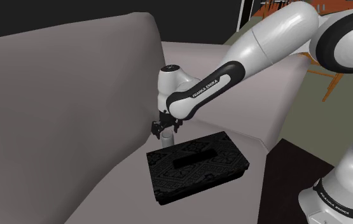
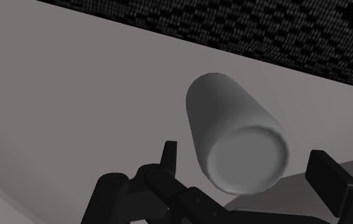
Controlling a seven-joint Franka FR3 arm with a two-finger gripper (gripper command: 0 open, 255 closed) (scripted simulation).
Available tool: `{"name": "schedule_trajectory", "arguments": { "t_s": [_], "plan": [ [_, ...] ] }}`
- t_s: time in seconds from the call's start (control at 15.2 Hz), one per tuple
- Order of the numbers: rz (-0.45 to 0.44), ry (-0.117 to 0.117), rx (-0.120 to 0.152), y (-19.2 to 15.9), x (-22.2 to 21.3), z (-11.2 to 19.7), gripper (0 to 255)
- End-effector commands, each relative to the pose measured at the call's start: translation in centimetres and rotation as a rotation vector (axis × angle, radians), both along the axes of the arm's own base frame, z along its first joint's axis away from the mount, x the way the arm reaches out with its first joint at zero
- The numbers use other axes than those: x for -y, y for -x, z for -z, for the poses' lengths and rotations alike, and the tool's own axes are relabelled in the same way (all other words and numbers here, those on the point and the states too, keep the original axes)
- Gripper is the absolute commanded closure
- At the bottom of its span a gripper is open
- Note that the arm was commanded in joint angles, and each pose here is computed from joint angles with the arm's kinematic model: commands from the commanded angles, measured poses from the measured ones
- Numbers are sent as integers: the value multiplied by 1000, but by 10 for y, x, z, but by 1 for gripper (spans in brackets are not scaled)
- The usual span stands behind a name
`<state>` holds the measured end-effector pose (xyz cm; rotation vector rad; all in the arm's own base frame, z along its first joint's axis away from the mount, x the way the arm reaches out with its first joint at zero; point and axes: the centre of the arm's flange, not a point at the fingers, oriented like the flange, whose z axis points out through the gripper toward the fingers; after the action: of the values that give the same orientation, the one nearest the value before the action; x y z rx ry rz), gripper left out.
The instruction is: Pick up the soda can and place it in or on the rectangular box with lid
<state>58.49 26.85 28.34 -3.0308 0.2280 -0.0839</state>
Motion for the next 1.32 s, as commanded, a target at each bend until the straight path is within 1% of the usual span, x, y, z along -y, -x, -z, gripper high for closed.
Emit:
{"name": "schedule_trajectory", "arguments": {
  "t_s": [0.0,0.53,0.59,1.19,1.25],
  "plan": [
    [0,0,0,-1,0,11,0],
    [0,0,0,-1,-1,14,0],
    [0,0,0,-1,-1,14,255],
    [0,0,0,-1,-1,14,255],
    [0,0,0,-1,-1,9,255]
  ]
}}
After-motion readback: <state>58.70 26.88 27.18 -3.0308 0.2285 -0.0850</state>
